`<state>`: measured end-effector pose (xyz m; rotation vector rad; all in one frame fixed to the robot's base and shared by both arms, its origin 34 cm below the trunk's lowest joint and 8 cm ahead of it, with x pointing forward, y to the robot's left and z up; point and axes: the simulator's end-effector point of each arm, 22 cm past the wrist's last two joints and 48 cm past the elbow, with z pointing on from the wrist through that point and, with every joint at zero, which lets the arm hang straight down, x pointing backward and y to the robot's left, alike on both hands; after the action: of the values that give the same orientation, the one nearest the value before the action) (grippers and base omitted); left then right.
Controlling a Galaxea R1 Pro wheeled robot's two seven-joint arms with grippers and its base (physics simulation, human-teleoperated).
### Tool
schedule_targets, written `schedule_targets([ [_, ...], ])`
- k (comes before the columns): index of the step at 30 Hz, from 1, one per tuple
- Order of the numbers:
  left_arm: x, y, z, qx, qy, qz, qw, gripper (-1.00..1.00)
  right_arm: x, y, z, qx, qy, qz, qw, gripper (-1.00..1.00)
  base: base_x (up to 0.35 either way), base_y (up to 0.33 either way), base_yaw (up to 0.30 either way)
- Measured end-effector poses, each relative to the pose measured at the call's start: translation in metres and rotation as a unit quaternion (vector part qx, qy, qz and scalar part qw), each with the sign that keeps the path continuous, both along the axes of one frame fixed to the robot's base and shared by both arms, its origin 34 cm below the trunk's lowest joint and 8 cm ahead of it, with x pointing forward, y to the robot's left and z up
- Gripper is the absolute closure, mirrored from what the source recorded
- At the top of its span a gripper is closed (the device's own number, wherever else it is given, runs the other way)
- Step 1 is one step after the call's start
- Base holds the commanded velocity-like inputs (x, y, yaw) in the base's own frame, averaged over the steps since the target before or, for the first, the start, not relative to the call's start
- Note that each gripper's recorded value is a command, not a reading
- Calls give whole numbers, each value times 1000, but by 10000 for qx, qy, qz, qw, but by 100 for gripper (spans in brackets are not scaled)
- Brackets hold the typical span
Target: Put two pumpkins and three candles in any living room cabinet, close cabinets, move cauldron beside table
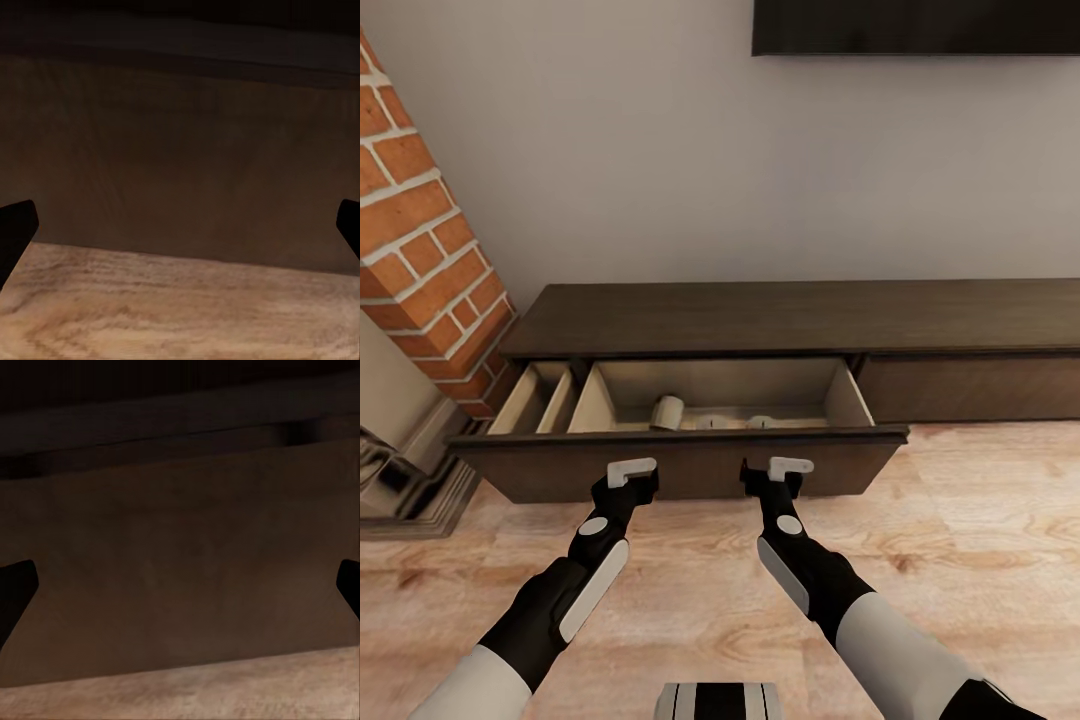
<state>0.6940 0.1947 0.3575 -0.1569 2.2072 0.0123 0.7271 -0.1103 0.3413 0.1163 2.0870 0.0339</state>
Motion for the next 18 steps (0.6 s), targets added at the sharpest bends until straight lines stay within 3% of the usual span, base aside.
schedule_targets([
  [18, 0, 0, 0, -7, 4, 6, 10000, -100, 0, 0, 0, -3, 3, 2, 10000, -100, 59, 0, 0],
])
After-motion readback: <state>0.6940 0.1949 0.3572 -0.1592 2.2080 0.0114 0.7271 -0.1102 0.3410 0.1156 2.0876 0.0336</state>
